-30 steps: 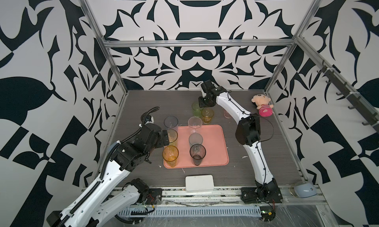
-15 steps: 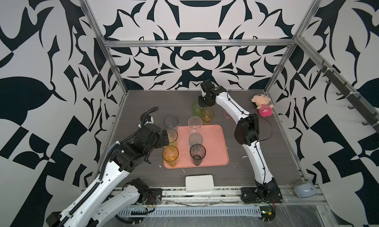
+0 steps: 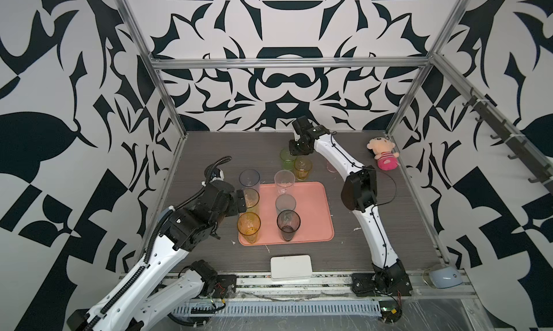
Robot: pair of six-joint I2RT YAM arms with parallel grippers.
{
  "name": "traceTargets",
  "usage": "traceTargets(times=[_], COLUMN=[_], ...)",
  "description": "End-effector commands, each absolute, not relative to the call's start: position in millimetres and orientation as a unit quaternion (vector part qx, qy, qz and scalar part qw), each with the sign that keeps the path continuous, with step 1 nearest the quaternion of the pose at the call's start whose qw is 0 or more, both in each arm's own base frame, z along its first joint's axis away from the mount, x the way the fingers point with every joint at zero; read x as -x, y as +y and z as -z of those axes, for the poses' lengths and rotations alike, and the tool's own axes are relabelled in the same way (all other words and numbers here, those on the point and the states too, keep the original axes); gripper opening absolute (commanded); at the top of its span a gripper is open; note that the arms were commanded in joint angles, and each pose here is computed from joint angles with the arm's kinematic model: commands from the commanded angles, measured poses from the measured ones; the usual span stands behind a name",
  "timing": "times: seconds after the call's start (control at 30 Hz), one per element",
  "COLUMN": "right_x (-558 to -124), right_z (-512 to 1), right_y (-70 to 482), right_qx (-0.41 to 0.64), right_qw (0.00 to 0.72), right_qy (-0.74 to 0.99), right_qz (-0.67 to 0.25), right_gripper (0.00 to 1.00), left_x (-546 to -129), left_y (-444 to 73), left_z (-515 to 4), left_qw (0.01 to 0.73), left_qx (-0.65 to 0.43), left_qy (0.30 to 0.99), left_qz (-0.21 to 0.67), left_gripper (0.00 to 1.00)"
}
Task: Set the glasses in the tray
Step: 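Lower right gripper around the green cup's rim and close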
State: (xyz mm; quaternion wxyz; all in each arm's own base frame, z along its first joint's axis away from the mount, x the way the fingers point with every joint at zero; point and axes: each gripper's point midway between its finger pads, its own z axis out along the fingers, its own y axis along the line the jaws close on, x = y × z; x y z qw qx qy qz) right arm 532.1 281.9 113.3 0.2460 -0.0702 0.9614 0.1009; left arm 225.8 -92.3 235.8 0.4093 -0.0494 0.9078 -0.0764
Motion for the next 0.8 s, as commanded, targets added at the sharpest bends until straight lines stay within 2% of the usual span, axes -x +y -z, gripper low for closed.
traceTargets(times=[0.0,0.5,0.77], right_x=[-536.8,-537.6,-536.4], right_z=[-123.3,-125.1,-146.5], right_y=[282.3,282.2,282.5], right_qx=[0.064,0.063,0.064], right_qw=[0.258,0.26,0.273], right_qy=[0.958,0.958,0.954], right_qz=[-0.103,-0.105,-0.111], right_gripper=[0.33,0.11,0.0], left_x=[-223.1,-222.7,-222.6], left_y=[-88.8,-89.7,-90.4], left_z=[-238.9,-237.2,-236.3], left_qw=[0.41,0.407,0.405], left_qx=[0.059,0.059,0.059], left_qy=[0.907,0.908,0.909], left_qz=[0.078,0.08,0.082], left_gripper=[1.0,0.99,0.99])
